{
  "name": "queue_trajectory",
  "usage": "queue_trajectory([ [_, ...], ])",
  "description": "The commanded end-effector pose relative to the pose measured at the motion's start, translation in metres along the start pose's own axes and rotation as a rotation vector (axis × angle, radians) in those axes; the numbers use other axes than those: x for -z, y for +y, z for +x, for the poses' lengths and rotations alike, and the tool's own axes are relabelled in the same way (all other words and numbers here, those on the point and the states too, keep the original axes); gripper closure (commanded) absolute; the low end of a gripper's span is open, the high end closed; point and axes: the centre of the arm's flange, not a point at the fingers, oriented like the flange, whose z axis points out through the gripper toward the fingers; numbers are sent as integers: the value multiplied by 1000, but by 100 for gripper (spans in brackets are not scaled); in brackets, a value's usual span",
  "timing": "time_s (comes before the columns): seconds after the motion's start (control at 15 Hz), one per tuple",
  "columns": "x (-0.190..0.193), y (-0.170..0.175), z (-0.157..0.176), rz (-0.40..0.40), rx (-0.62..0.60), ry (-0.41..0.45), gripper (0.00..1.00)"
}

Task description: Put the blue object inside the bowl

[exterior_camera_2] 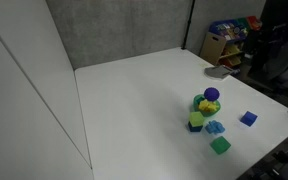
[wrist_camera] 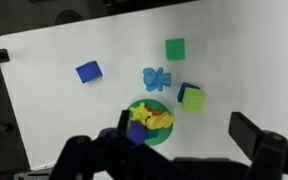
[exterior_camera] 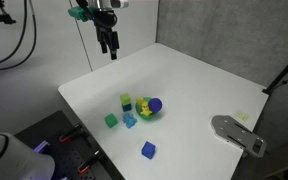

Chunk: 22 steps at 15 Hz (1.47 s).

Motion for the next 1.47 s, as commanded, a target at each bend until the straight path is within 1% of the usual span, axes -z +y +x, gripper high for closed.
queue_trajectory([
  [0.0, 1, 0, 0, 0, 0, 2, 0],
  [0.2, -1, 0, 4, -4, -25, 14, 0],
  [0.47, -12, 6, 18, 24, -50, 31, 0],
  [0.73, -37, 18, 35, 65, -85, 29, 0],
  [0.87, -56, 25, 43, 94, -104, 10, 0],
  [1.2, -119, 34, 58, 182, -165, -31, 0],
  [1.4, -164, 33, 63, 209, -208, -37, 0],
])
